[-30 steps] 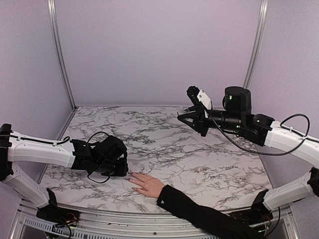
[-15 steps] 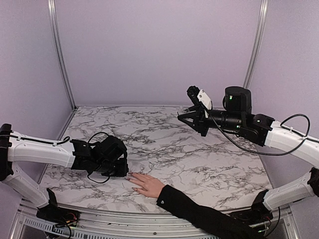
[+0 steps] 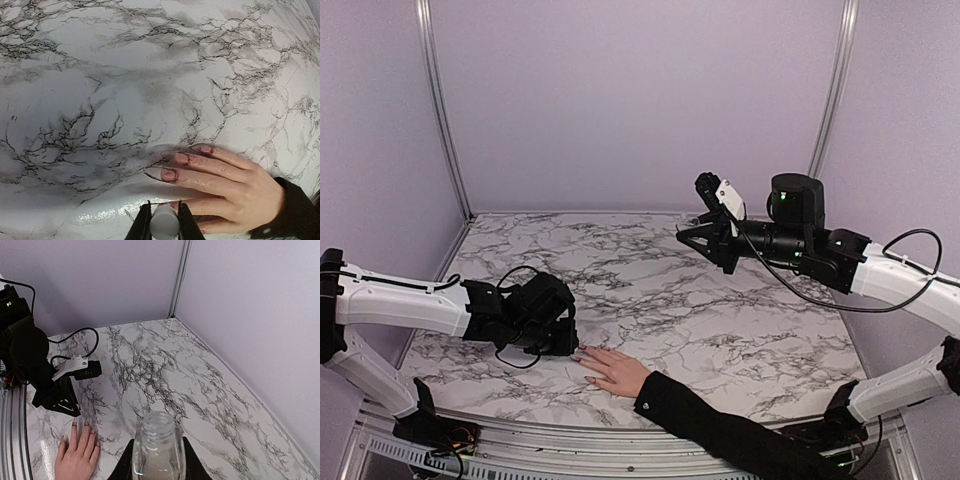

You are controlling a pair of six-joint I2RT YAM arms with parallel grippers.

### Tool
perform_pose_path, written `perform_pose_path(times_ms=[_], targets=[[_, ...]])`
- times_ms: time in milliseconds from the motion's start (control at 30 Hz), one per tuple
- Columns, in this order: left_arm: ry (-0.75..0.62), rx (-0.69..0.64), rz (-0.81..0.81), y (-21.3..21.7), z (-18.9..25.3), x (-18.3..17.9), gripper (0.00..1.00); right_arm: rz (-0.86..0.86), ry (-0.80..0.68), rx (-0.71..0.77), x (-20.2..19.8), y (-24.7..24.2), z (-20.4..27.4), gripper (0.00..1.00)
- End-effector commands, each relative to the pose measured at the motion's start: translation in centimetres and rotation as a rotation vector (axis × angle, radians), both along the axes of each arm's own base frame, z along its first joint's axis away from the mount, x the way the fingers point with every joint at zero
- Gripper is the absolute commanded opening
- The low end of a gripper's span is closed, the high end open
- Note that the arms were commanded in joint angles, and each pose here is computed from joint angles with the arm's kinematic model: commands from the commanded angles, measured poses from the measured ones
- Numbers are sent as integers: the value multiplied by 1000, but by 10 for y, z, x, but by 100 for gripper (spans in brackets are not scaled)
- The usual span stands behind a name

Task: Paint the nails
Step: Paint the nail polish on the nail.

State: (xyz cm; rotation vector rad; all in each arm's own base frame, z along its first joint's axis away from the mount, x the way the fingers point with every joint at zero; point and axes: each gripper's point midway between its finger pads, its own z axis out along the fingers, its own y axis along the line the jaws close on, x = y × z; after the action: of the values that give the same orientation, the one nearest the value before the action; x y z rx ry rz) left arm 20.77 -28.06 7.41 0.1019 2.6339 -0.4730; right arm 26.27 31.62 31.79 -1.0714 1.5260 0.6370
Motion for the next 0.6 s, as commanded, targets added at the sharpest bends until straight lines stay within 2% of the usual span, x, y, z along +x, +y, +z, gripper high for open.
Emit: perform_pose_path(times_ms=[0, 567], targets=[[9, 29, 2, 10, -4, -4, 0, -13, -26, 13, 1, -4, 11, 0], [33, 35, -7, 8, -10, -5, 0, -10, -23, 15, 1, -4, 10, 0]])
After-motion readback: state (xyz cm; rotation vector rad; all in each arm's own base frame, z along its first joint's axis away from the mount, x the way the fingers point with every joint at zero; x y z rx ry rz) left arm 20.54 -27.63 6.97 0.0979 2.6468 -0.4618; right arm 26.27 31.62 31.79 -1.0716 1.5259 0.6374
